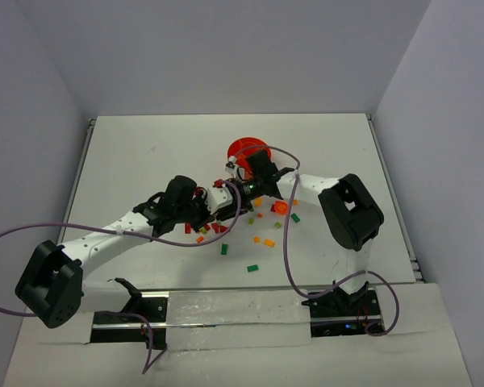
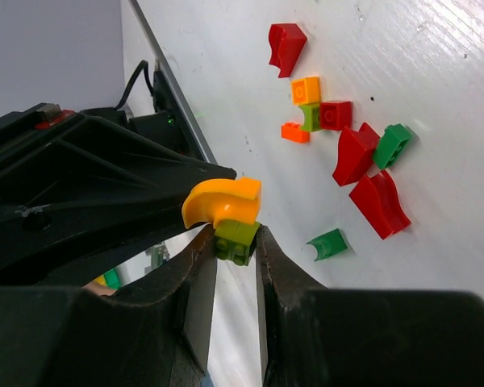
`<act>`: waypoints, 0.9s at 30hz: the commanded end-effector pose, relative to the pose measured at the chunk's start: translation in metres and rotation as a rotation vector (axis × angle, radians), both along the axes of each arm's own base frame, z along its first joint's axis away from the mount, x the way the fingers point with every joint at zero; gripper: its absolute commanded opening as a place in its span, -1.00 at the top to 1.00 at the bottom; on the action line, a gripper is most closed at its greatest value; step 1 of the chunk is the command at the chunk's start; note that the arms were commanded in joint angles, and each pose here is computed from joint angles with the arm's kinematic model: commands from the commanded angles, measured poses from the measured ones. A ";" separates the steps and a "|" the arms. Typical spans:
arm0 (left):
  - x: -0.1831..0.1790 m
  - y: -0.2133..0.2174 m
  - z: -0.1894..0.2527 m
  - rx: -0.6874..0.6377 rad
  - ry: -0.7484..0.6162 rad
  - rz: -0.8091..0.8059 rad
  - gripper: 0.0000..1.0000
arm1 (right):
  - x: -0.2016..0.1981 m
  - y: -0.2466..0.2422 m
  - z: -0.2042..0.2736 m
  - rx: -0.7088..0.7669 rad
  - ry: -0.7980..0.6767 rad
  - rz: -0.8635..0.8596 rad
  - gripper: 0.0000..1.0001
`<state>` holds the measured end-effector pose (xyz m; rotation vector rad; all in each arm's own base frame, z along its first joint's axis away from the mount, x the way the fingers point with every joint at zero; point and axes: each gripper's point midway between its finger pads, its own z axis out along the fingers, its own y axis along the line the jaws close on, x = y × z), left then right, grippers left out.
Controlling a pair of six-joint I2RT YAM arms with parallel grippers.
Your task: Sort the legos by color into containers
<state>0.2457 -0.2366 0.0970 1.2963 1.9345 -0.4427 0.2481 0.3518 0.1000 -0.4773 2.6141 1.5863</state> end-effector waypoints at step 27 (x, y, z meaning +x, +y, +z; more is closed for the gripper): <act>-0.026 -0.001 0.000 -0.050 0.054 -0.080 1.00 | 0.016 -0.033 -0.034 -0.208 -0.084 -0.038 -0.06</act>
